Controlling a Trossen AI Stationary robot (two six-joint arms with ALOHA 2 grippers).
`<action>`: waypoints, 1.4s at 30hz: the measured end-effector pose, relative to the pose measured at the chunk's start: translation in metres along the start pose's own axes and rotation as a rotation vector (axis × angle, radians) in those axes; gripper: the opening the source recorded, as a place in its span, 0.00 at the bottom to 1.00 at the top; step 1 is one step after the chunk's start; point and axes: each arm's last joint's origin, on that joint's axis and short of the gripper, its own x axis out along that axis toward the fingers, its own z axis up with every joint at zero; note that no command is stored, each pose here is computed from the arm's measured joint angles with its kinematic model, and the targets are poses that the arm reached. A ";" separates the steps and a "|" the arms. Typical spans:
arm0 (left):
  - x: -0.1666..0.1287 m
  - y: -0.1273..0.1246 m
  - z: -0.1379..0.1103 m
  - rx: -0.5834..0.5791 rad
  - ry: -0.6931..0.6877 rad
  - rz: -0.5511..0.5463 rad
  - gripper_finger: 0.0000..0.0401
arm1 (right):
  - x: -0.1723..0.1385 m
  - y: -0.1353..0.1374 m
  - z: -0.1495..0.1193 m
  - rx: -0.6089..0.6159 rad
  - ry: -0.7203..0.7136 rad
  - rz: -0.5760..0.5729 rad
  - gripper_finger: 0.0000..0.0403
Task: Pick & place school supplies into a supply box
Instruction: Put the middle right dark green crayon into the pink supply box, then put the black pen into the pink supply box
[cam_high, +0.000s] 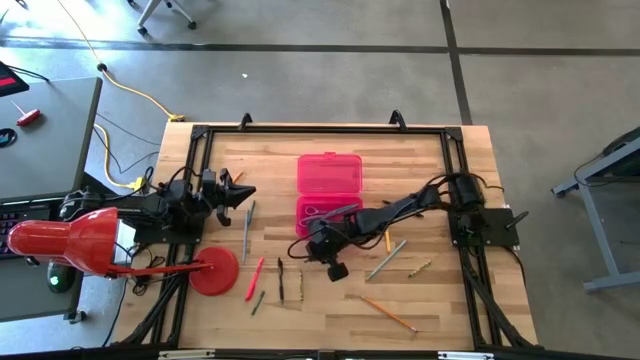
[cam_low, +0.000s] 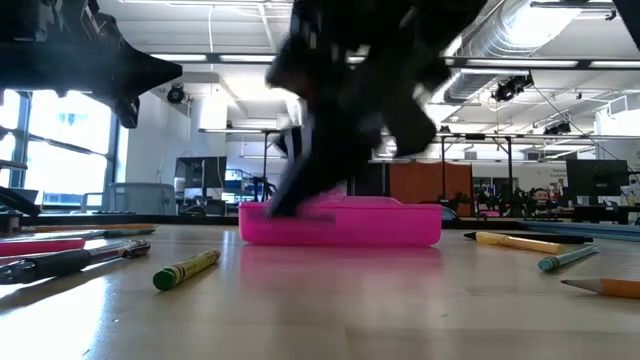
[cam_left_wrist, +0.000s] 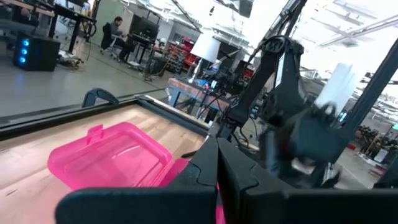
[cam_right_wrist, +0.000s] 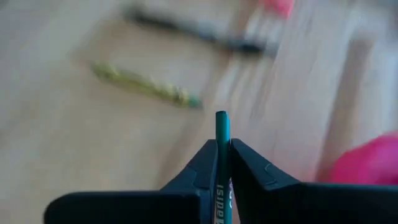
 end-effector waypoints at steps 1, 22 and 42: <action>0.000 0.000 0.000 0.000 0.000 0.000 0.08 | -0.007 0.000 0.006 -0.003 -0.021 -0.005 0.04; 0.000 0.000 0.000 -0.001 -0.001 -0.001 0.08 | -0.069 -0.023 -0.047 0.195 0.277 -0.330 0.03; 0.000 0.000 0.000 -0.002 -0.002 0.001 0.08 | -0.068 -0.026 -0.058 0.247 0.212 -0.345 0.22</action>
